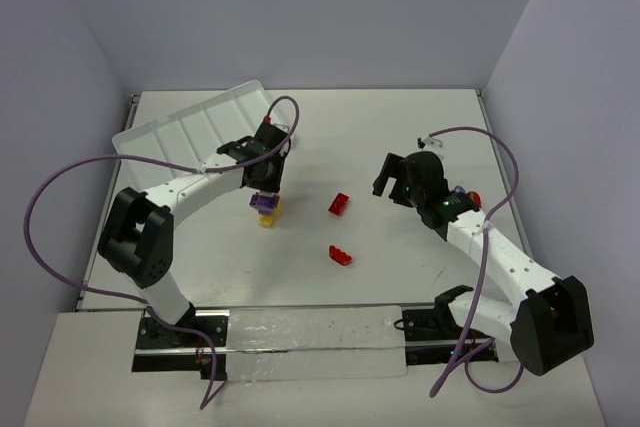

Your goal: Sort the legos into containers by color

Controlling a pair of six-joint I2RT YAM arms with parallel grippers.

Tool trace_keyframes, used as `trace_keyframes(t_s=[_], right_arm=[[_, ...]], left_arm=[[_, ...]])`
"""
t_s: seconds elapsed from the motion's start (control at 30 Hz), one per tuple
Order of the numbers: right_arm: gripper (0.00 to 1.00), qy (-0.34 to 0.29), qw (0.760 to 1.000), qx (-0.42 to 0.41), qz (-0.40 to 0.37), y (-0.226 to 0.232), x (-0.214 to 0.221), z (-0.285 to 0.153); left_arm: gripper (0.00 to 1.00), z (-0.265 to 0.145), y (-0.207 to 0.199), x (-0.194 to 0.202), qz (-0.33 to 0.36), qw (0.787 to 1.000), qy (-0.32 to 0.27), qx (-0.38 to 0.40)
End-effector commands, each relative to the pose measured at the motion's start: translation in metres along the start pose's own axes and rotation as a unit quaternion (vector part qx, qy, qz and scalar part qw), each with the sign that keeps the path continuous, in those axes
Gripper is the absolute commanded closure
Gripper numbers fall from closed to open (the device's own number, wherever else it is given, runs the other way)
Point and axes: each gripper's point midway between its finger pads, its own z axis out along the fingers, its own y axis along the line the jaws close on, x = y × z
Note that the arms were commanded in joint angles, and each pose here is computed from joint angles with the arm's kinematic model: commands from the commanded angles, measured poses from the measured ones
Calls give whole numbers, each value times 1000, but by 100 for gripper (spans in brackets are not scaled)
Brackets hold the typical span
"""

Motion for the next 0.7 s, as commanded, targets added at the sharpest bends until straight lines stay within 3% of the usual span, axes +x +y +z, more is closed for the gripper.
trace_keyframes(t_s=[0.0, 0.2, 0.33, 0.43, 0.67], right_arm=[[0, -17, 999, -41, -22, 28, -19, -11], [0, -20, 990, -126, -54, 59, -19, -29], [0, -11, 980, -189, -55, 76, -10, -41], [0, -9, 978, -205, -34, 83, -10, -43], [0, 12, 954, -300, -11, 127, -9, -54]], left_arm=[[100, -47, -34, -64, -104, 986, -84, 100], [100, -74, -68, -84, -143, 956, -109, 230], [100, -96, -73, -82, -162, 919, -124, 339], [100, -107, -60, -86, -194, 893, -140, 381], [100, -115, -49, -87, -252, 856, -163, 420]])
